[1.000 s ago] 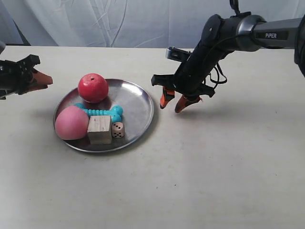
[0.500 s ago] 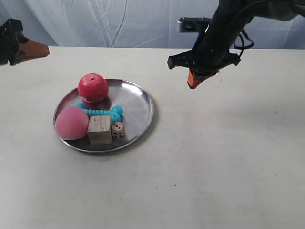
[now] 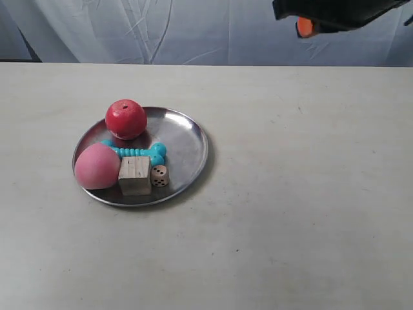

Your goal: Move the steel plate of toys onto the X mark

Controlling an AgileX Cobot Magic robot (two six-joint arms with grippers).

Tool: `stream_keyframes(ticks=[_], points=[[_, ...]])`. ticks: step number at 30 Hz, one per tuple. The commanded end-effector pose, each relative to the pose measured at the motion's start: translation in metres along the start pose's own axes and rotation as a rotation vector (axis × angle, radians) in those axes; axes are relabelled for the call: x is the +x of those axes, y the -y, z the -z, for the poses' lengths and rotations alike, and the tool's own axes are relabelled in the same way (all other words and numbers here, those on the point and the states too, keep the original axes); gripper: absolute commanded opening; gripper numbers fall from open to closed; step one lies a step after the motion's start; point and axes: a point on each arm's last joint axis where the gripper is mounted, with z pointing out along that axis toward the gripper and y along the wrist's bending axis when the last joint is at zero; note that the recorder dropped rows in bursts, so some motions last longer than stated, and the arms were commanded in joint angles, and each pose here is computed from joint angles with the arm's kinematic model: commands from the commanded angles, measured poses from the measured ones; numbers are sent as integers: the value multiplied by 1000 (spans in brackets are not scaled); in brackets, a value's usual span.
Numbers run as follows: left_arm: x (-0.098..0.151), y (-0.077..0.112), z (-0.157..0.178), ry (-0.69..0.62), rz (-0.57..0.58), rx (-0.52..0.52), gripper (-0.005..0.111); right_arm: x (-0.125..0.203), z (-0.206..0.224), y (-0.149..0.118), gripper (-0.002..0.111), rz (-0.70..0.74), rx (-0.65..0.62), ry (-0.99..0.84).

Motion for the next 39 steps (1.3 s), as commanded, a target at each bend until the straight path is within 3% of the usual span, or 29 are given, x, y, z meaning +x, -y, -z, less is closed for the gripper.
stream_keyframes(ticks=[1, 5, 8, 10, 16, 22, 27, 30, 32, 39], points=[[-4, 3, 6, 31, -10, -14, 0, 10, 32, 1, 0, 12, 20, 146], [-16, 13, 17, 149, 9, -38, 0, 36, 45, 0, 0, 7, 19, 181], [-16, 29, 30, 134, -102, -58, 0, 54, 57, 0, 0, 3, 19, 214], [-16, 48, 39, 157, -148, -23, 0, 69, 68, -1, 0, -4, 18, 260], [-3, 112, 67, 182, -284, 193, 0, 125, 107, -3, 0, 1, 12, 340], [35, 150, 110, 200, -268, 360, 0, 186, 157, -7, 0, 12, -10, 517], [60, 165, 144, 256, -326, 420, 0, 223, 168, -5, 0, 59, 25, 583], [63, 169, 152, 273, -344, 437, 0, 241, 157, -4, 0, 74, 37, 410], [63, 170, 152, 268, -344, 451, 0, 248, 154, -4, 0, 68, 29, 335], [64, 170, 153, 261, -347, 459, 0, 247, 155, -4, 0, 67, 28, 337]])
